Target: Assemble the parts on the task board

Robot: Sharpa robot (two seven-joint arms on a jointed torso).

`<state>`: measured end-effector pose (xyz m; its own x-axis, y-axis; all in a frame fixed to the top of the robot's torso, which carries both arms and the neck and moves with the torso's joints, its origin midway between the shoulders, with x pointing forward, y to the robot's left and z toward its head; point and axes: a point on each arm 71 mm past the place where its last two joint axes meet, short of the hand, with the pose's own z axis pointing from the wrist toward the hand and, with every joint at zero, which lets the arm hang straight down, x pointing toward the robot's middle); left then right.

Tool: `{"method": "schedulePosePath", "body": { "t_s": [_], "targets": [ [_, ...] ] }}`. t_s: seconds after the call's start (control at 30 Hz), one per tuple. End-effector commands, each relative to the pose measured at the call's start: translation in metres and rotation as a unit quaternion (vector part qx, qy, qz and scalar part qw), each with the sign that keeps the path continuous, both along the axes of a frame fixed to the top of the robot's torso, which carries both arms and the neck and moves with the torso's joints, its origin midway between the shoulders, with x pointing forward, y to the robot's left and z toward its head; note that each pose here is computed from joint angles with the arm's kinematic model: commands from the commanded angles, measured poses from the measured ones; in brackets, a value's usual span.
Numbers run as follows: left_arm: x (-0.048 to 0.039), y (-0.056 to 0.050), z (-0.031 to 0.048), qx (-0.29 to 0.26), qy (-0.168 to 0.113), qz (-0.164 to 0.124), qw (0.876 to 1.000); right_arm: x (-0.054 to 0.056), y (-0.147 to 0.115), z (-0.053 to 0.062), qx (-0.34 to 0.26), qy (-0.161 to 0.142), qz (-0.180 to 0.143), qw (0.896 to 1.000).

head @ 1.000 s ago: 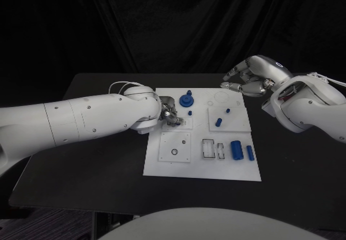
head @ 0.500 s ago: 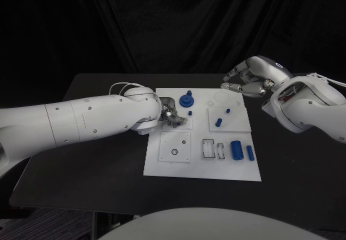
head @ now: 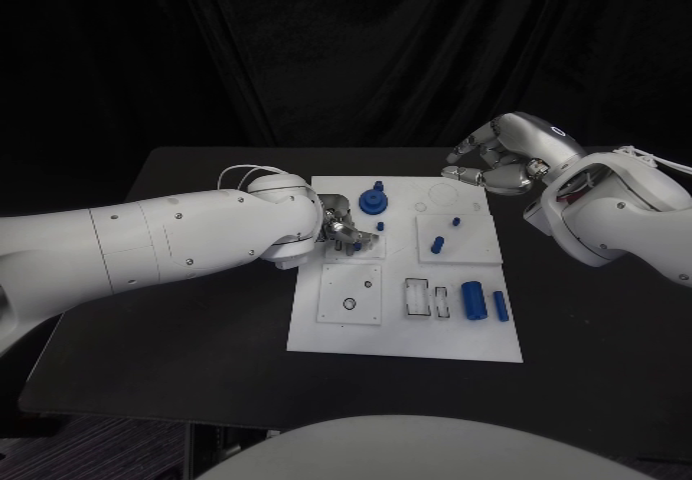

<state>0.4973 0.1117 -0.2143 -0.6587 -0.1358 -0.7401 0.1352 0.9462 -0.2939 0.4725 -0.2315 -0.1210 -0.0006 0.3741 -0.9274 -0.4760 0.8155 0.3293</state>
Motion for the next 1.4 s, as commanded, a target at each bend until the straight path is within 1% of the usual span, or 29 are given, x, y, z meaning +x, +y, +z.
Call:
{"method": "schedulePosePath", "body": {
  "t_s": [0.03,0.6,1.07,1.33,1.4],
  "targets": [
    [-0.0011,0.0016,-0.0048,0.005,0.005,-0.002,1.000,0.0003,-0.0013,-0.0015,-0.001,0.005,-0.010,1.000],
    [-0.0004,0.0067,-0.0042,-0.001,0.000,0.005,1.000,0.0003,-0.0023,-0.0021,-0.002,0.008,-0.011,1.000],
    [-0.0014,0.0066,-0.0037,-0.007,-0.002,0.000,1.000,0.0006,-0.0025,-0.0031,-0.003,0.011,-0.013,1.000],
    [-0.0009,0.0051,-0.0028,-0.015,-0.007,-0.003,1.000,0.0007,-0.0023,-0.0041,-0.004,0.013,-0.013,1.000],
    [-0.0010,0.0051,-0.0019,-0.021,-0.012,-0.002,1.000,0.0006,-0.0023,-0.0041,-0.004,0.013,-0.013,1.000]
  ]
}}
